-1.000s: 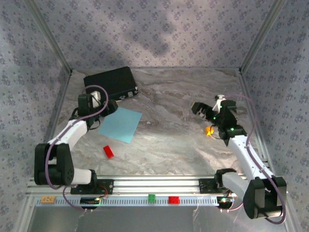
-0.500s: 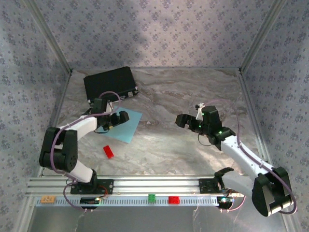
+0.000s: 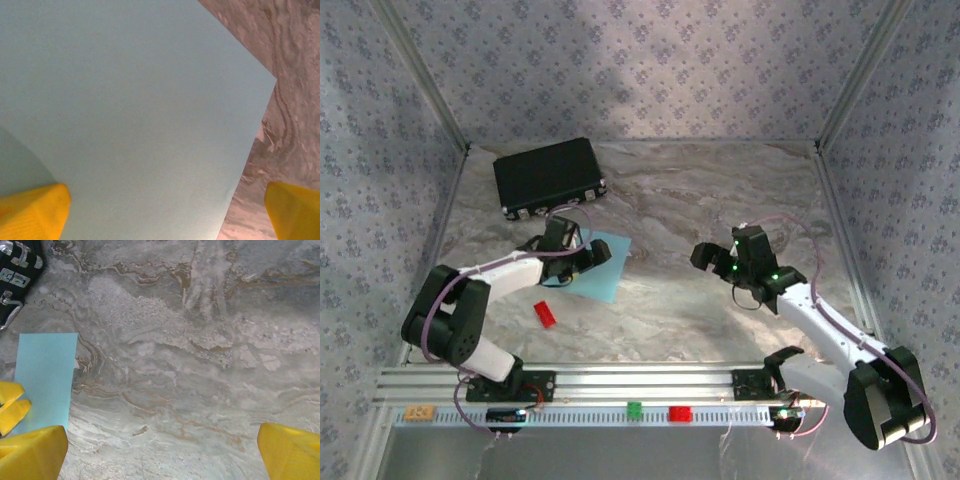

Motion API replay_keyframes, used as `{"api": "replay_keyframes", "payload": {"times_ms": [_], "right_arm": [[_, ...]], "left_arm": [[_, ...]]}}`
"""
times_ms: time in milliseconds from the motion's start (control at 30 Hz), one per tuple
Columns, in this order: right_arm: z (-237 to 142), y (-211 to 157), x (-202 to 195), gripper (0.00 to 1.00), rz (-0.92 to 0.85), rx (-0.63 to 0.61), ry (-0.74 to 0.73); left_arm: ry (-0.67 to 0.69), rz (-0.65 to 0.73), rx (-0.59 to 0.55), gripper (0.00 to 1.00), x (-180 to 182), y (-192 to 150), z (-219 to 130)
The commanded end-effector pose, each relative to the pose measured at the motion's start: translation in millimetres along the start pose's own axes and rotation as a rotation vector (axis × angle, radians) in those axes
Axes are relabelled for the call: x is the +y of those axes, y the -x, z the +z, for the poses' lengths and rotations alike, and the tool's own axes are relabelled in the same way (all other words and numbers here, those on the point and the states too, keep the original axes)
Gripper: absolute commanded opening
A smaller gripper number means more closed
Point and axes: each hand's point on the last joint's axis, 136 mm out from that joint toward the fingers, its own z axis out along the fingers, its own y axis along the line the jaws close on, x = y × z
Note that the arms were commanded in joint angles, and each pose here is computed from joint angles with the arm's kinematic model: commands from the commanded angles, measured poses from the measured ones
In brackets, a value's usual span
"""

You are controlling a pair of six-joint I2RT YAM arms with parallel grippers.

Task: Fold a paper plane with a square sheet of paper (pick it up from the middle)
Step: Move the square sheet of paper to the center of the table.

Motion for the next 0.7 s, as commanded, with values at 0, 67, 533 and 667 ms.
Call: {"api": "replay_keyframes", "payload": {"times_ms": [0, 67, 533, 667], "right_arm": [[-9.2, 3.2, -0.6, 0.99, 0.036, -0.017, -0.001], [-11.3, 1.7, 1.3, 0.99, 0.042, -0.022, 0.024], [-22.3, -6.1, 27.2, 0.99, 0.022, -0.044, 0.219], [-19.5, -9.9, 30.2, 0.99, 0.009, -0.024, 0.219]], "left_arm": [[0.031, -0.131, -0.01, 1.0, -4.2, -24.0, -0.7], [0.016, -0.143, -0.03, 1.0, -18.9, -30.0, -4.9], [-0.04, 0.343, 0.156, 1.0, -41.3, -3.7, -35.7], [0.002, 0.38, 0.241, 1.0, -25.7, -8.0, -30.2]]}}
